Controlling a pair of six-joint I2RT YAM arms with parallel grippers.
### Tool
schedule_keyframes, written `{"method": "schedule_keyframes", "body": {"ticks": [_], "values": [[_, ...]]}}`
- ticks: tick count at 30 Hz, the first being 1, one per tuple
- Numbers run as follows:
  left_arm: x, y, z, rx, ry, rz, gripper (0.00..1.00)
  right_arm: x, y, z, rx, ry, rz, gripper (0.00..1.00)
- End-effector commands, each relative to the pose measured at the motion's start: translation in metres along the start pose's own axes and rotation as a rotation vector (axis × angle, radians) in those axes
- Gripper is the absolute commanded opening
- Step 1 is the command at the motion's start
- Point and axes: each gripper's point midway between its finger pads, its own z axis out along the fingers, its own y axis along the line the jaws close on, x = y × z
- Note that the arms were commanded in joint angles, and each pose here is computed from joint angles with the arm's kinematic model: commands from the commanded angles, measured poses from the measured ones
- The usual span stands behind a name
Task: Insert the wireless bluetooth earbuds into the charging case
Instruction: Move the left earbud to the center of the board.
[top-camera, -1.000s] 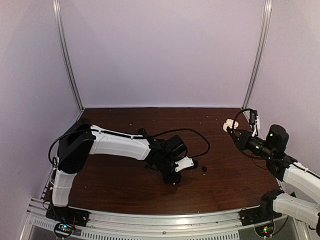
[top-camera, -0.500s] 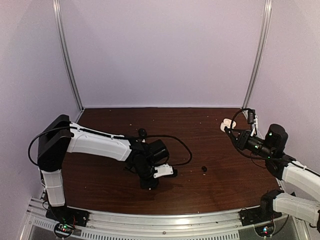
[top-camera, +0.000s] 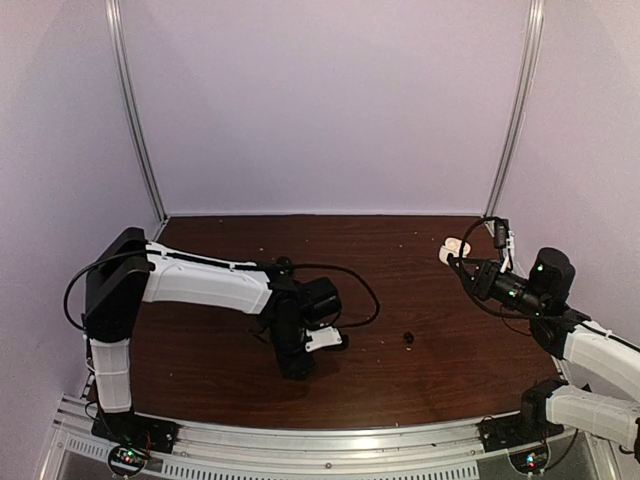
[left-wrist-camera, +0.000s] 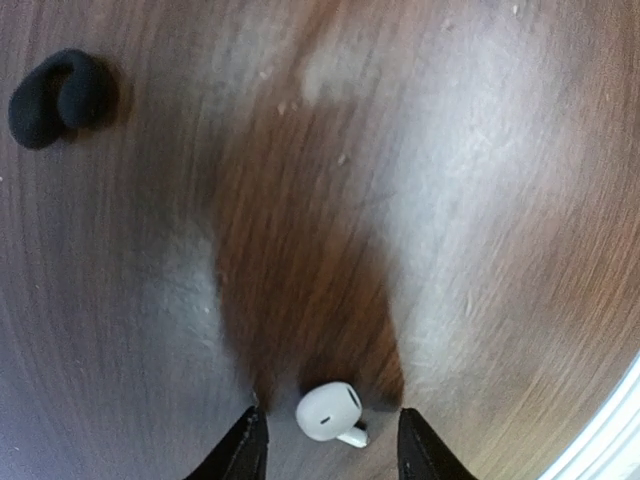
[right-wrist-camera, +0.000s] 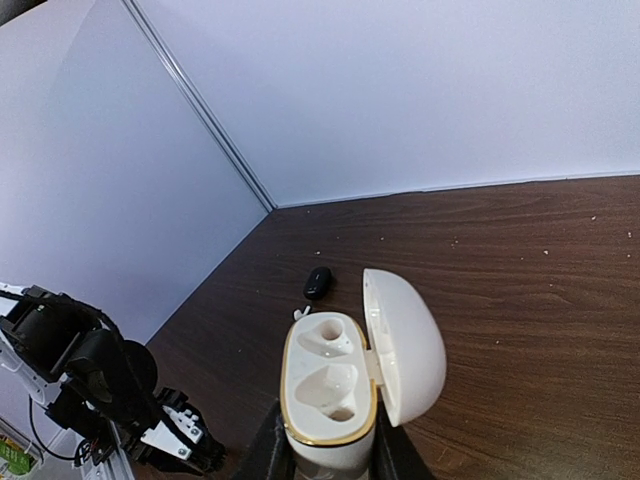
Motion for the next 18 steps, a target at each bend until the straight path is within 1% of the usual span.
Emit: {"method": "schedule_keyframes", "body": {"ticks": [1, 6, 14, 18], "values": [[-0.017, -0.002, -0.005, 0.053, -0.015, -0.114, 0.45, -0.008, 0.006, -0.001, -0.025, -0.026, -0.009, 0.02], [-0.027, 0.002, -0.006, 0.071, -0.025, -0.178, 0.44, -0.008, 0.005, -0.001, -0.021, -0.026, -0.012, 0.02], [-0.017, 0.005, 0.004, 0.063, 0.035, -0.218, 0.38, -0.007, 0.005, -0.001, -0.021, -0.022, -0.011, 0.02], [-0.013, 0.004, 0.004, 0.066, 0.050, -0.233, 0.37, -0.006, 0.005, 0.000, -0.021, -0.020, -0.011, 0.02]]}}
